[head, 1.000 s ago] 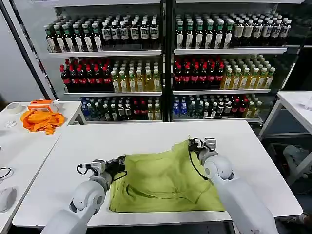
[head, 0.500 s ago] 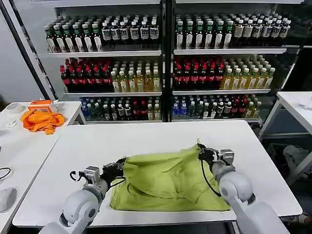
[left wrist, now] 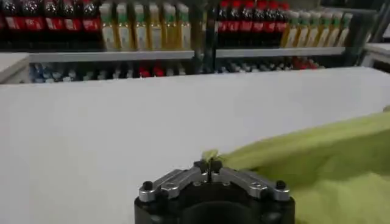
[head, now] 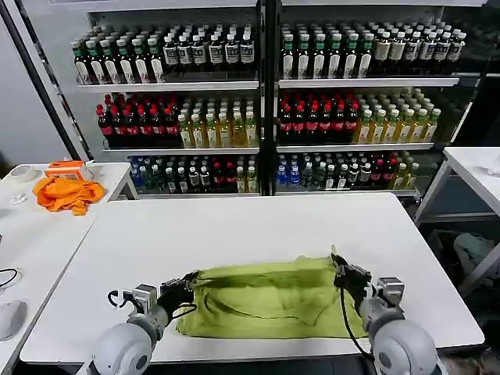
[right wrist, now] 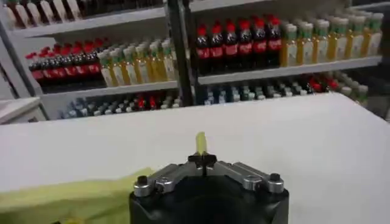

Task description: Fold and organize the clothes.

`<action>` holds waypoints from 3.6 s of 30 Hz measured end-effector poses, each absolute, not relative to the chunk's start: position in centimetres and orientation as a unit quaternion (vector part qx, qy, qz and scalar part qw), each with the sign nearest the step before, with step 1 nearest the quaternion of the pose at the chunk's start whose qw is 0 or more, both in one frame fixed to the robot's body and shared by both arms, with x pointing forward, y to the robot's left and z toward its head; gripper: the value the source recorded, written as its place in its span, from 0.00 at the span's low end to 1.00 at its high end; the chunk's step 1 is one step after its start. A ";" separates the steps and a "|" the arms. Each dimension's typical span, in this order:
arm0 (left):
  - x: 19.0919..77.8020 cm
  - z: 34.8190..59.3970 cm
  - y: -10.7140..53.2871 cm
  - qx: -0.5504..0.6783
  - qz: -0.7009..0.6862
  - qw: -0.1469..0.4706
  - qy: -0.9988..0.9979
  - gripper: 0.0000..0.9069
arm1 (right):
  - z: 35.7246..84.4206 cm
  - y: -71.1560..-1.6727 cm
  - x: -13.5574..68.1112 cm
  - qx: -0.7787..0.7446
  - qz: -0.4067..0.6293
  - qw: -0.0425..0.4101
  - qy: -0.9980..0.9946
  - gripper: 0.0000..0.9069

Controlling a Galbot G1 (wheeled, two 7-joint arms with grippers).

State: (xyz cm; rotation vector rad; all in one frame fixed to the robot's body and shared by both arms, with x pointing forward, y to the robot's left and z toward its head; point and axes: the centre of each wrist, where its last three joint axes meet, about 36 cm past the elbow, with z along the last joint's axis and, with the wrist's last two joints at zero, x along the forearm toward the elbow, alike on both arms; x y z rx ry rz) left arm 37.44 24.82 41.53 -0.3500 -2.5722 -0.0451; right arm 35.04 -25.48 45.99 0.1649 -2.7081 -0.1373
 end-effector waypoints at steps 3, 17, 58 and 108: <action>37.3 41.2 24.8 -0.129 -0.028 0.271 -0.953 0.13 | 45.6 -25.3 34.4 0.054 -0.050 0.220 -0.973 0.00; 36.1 41.0 24.2 -0.103 -0.066 0.241 -0.963 1.00 | 44.8 -24.1 32.0 0.053 -0.045 0.228 -0.971 1.00; 31.7 37.5 16.0 0.038 0.105 0.250 -0.962 0.02 | 44.6 -23.0 26.6 0.028 -0.030 0.211 -0.977 1.00; 34.5 47.0 21.4 -0.112 0.318 0.218 -0.916 0.02 | 45.2 -24.6 26.8 0.009 -0.023 0.204 -0.979 1.00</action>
